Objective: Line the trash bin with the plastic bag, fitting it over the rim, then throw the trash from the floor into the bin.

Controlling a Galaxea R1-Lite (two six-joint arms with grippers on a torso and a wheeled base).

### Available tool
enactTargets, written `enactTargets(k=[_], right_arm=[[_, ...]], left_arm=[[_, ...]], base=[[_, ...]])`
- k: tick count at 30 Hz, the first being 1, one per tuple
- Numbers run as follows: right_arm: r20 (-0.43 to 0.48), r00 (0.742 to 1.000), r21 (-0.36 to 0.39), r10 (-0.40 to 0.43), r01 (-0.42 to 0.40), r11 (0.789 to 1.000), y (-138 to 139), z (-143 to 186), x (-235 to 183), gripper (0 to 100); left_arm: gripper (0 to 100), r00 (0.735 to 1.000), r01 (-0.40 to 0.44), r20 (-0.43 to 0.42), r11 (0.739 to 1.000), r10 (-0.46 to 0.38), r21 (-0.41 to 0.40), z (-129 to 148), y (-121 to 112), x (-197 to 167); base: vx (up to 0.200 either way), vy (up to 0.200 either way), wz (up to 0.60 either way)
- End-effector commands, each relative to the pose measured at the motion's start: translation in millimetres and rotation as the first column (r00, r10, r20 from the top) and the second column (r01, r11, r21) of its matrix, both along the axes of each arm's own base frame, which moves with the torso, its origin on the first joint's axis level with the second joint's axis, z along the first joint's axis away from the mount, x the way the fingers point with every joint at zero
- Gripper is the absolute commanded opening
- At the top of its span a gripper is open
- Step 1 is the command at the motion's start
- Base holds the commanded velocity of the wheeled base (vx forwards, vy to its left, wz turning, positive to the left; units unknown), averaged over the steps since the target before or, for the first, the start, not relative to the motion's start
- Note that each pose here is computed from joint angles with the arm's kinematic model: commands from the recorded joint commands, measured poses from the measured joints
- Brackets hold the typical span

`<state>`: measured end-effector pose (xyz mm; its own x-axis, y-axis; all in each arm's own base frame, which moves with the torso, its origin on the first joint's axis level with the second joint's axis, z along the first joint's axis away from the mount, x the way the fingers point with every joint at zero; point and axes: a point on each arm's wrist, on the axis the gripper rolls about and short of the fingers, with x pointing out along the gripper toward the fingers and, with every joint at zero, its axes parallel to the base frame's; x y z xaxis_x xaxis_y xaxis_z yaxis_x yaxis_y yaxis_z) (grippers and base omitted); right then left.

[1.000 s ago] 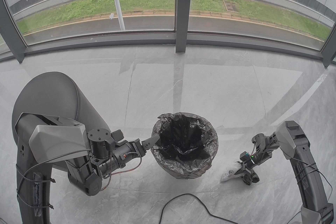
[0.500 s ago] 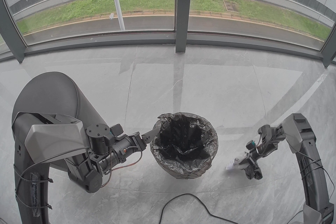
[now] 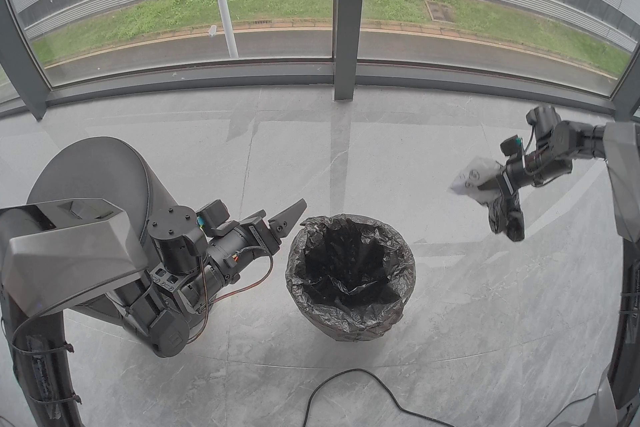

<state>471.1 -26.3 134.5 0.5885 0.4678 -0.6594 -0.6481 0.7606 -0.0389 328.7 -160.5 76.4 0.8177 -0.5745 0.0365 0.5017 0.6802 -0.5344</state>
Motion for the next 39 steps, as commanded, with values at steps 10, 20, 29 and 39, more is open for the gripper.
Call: enactTargets(k=[10, 20, 29, 39], right_arm=[[-0.146, 0.933, 0.011, 0.329, -0.331, 0.943, 233.0, 29.6, -73.4, 0], [-0.245, 0.865, -0.093, 0.437, -0.47, 0.878, 250.7, -59.8, -54.9, 0], [-0.043, 0.902, -0.169, 0.43, -0.431, 0.886, 258.2, -65.5, -33.8, 0], [0.005, 0.902, -0.179, 0.432, -0.425, 0.887, 259.4, -60.8, -31.1, 100]], left_arm=[[100, 0.975, 0.156, 0.153, 0.987, -0.16, 0.033, 64.0, -16.1, -87.4], [100, 0.964, 0.029, 0.267, 0.999, -0.021, -0.025, 103.0, 28.3, -90.8], [100, 0.975, -0.042, 0.219, 0.999, 0.041, 0.0, 93.7, 59.6, -109.4], [100, 0.978, -0.051, 0.201, 0.999, 0.048, 0.009, 89.0, 61.1, -106.6]], base=[[0.0, 0.0, 0.0], [0.0, 0.0, 0.0], [0.0, 0.0, 0.0], [0.0, 0.0, 0.0]])
